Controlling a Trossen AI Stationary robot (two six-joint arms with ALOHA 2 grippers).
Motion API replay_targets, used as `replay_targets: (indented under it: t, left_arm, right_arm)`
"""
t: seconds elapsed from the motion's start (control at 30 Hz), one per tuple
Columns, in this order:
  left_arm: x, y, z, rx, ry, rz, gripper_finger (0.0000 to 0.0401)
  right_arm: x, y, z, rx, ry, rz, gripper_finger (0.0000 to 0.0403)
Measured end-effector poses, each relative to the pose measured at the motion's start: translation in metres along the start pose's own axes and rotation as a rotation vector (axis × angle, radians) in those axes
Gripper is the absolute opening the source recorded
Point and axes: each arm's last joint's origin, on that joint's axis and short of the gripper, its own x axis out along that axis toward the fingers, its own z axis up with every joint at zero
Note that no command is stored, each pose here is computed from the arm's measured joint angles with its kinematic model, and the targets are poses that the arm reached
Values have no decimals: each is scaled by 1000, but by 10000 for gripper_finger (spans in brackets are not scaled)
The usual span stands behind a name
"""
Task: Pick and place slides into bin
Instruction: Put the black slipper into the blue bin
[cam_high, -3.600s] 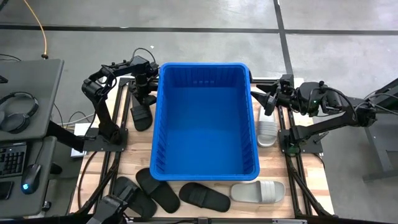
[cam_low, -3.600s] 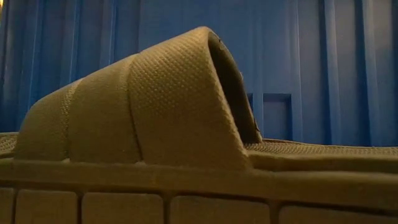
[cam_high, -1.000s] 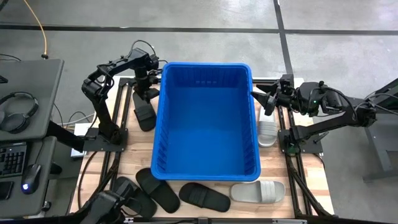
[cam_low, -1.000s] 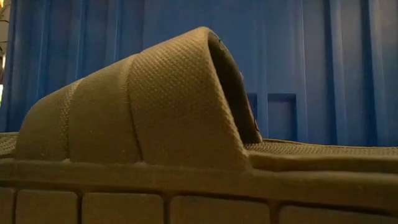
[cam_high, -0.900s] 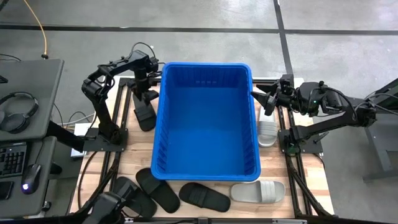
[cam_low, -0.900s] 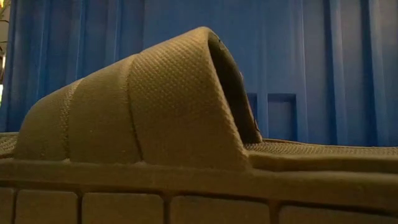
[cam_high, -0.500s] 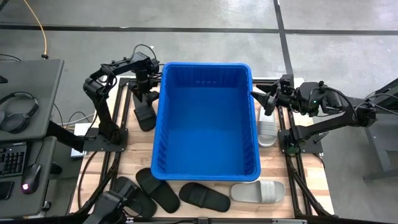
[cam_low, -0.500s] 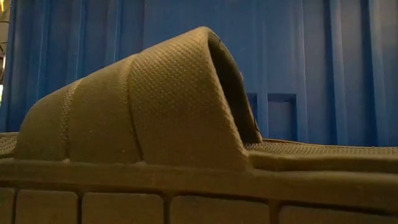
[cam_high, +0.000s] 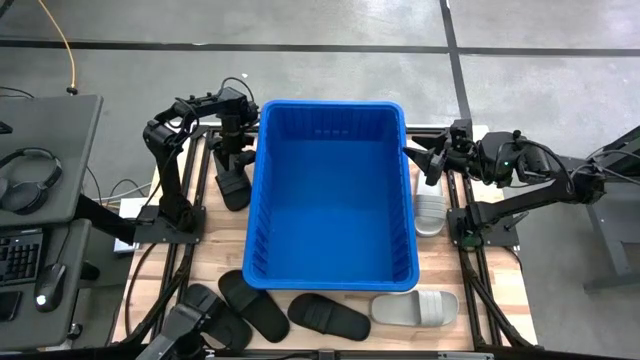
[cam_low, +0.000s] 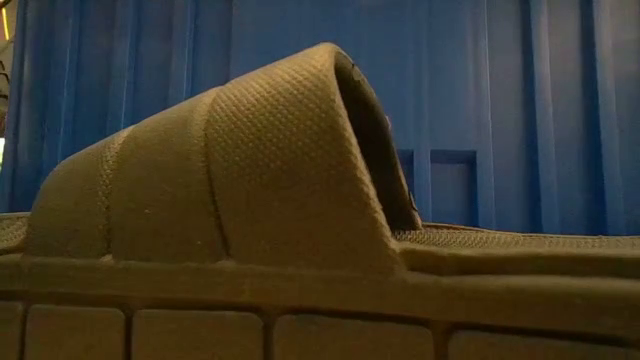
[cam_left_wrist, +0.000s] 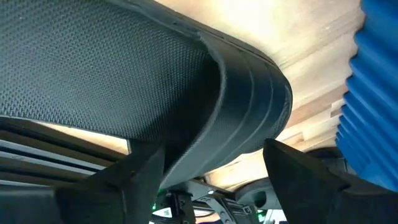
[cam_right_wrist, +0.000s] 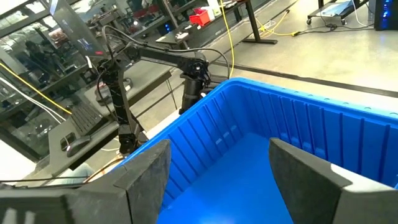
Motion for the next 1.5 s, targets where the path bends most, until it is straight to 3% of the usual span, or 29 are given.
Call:
replay_targets:
  t: [0.5,0.87,1.13,1.5]
  left_arm:
    - [0,0,3,-90,-34,-9,174]
    - [8,-7,9,-103,37,37,185]
    - [8,-7,10,-97,51,4,178]
    - [8,-7,12,-98,59,-13,97]
  right_arm:
    - [0,0,0,-7,-4,-7,261]
    - [0,0,0,-6,-2,-3,261]
    - [0,0,0,-3,-1,-1,261]
    - [0,0,0,-14,-4,-6,261]
